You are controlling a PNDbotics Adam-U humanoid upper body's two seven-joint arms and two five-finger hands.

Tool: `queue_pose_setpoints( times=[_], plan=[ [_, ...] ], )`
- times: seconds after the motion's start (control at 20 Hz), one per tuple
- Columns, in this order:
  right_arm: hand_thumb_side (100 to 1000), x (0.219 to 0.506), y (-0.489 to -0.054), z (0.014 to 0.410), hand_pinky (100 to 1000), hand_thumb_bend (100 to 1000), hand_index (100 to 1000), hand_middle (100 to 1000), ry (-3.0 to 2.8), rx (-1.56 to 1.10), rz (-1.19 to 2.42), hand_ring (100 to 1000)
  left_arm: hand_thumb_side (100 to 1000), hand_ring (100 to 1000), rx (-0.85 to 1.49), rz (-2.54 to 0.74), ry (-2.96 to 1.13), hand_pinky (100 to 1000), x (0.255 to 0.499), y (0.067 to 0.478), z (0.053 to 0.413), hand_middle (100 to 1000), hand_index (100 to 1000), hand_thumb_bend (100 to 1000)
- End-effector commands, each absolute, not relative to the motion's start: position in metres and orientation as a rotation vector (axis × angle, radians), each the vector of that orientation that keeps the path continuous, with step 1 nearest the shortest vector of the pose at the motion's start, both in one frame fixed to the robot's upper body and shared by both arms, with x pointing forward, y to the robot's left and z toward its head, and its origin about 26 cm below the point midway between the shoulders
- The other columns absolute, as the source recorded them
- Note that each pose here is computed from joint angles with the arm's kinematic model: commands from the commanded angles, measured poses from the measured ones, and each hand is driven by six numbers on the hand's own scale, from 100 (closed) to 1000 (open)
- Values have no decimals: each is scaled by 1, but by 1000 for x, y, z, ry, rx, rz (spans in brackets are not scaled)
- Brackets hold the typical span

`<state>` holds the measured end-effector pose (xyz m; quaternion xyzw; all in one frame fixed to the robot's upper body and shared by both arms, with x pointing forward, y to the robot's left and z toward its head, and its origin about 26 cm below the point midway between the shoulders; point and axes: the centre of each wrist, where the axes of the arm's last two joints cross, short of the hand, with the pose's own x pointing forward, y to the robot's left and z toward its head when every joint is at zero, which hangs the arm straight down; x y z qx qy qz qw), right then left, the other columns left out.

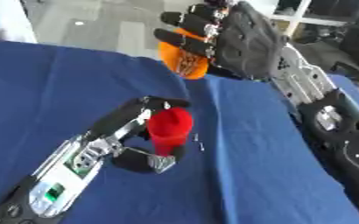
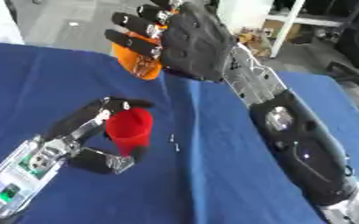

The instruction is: Pour the contents of one cup into another cup.

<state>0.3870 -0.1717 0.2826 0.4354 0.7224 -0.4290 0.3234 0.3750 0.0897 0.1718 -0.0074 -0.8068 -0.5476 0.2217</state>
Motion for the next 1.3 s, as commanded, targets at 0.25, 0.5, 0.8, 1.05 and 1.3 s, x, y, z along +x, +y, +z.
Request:
queue_pose_setpoints(
  times=[0.25,0.5,0.8,1.05,1.3],
  plan=[
    [100,382,-176,297,660,169,754,669,1926,711,-982,440,323,235,1,-1523,-2268,152,375,89,184,482,914,100],
    [100,382,-176,297,661,169,754,668,1928,711,-985,441,323,235,-2,-1523,-2269,152,375,89,184,482,914,100],
    [100,382,-177,298,662,171,754,668,1928,710,-986,441,324,235,-8,-1524,-2272,152,374,88,186,482,914,100],
    [100,382,-177,298,662,172,754,667,1929,711,-986,441,324,235,-8,-1524,-2271,152,374,88,186,482,914,100],
    [100,382,-177,298,663,175,753,667,1927,711,-985,440,323,235,-6,-1525,-2271,152,374,88,186,482,914,100]
  ],
)
